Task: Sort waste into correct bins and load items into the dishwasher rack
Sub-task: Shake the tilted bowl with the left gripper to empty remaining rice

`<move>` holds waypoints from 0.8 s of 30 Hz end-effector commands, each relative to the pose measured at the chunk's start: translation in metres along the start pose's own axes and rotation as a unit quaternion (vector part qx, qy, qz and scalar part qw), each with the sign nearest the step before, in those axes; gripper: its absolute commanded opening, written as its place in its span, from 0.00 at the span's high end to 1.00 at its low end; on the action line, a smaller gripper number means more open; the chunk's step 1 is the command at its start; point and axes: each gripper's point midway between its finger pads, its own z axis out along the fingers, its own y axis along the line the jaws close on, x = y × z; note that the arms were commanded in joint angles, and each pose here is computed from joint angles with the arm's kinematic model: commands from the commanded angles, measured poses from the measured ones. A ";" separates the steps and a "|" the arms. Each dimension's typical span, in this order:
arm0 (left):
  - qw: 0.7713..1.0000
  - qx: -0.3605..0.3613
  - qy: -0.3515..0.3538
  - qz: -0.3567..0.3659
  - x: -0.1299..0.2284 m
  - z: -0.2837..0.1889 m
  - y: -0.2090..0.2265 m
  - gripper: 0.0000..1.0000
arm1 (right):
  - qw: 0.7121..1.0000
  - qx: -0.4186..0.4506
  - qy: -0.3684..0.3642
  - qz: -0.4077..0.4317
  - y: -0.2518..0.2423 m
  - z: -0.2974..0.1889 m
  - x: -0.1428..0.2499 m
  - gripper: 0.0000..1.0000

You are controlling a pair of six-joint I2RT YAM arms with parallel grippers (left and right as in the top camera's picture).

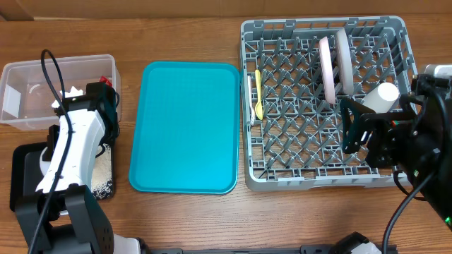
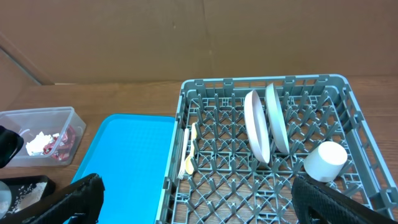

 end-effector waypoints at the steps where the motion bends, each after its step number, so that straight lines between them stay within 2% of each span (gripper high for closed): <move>1: 0.999 -0.029 -0.014 -0.018 -0.002 -0.008 0.015 0.96 | 1.000 0.000 -0.005 0.000 0.000 -0.002 -0.002 0.00; 3: 0.997 0.039 -0.009 -0.072 -0.005 -0.003 -0.013 0.96 | 1.000 0.000 -0.005 0.000 0.000 -0.002 -0.002 0.00; 6: 0.999 0.041 0.013 -0.024 0.004 0.010 -0.013 0.96 | 1.000 0.000 -0.005 0.000 0.000 -0.002 -0.002 0.00; 8: 0.995 0.088 0.021 -0.038 0.006 0.009 -0.028 0.96 | 1.000 0.000 -0.005 0.000 0.000 -0.002 -0.002 0.00; 9: 0.990 0.134 0.025 -0.040 0.006 0.005 -0.044 0.96 | 1.000 0.000 -0.005 0.000 0.000 -0.002 -0.002 0.00; 12: 0.981 0.192 0.026 -0.026 0.006 -0.002 -0.063 0.96 | 1.000 0.000 -0.005 0.000 0.000 -0.002 -0.002 0.00; 20: 0.964 0.267 -0.004 0.020 -0.002 -0.018 -0.079 0.96 | 1.000 0.000 -0.005 0.000 0.000 -0.002 -0.002 0.00; 24: 0.961 0.277 -0.029 0.003 -0.010 -0.024 -0.075 0.96 | 1.000 0.000 -0.005 0.000 0.000 -0.002 -0.002 0.00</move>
